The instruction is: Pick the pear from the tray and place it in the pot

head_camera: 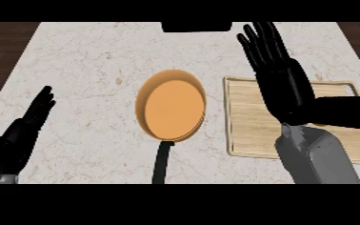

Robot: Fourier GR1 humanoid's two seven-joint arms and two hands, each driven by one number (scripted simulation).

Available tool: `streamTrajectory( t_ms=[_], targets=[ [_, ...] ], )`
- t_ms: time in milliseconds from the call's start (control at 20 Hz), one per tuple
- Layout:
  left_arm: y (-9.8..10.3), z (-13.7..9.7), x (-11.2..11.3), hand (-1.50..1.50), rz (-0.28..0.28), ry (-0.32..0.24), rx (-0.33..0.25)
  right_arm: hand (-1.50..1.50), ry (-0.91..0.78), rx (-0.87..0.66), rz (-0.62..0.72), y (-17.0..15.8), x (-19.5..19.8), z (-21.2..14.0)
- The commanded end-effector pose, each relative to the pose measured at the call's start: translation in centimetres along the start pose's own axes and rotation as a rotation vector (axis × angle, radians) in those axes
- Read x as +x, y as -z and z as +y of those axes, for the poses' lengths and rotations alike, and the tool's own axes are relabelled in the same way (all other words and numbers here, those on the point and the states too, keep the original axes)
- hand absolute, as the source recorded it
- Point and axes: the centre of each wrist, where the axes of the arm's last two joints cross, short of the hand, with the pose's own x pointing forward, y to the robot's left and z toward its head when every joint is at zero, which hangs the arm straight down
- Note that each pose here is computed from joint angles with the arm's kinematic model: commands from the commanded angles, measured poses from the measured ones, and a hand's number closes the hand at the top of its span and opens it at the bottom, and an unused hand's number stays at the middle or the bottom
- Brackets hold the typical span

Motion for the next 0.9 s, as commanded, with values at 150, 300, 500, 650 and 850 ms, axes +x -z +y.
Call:
streamTrajectory(
  t_ms=[150,300,500,650,850],
  targets=[
    [1.6,-3.7,3.1,0.0,-0.049,-0.184,-0.015,-1.5,0.182,-0.187,0.216,-3.4,-0.9,-11.1],
    [1.6,-4.6,3.2,0.0,-0.045,-0.217,-0.046,-1.5,-0.439,0.035,0.372,-2.5,2.5,-12.5],
    [1.8,-7.9,4.8,0.0,-0.018,-0.335,-0.07,-1.5,-0.496,-0.442,0.326,-9.4,1.4,-21.4],
    [3.0,-7.7,6.1,0.0,-0.014,-0.33,-0.058,-1.5,-0.55,-0.375,0.239,-12.3,3.1,-23.8],
    [2.1,-8.9,7.4,0.0,-0.008,-0.318,-0.079,-1.5,-0.697,-0.318,0.381,-13.1,10.4,-27.9]
  ],
)
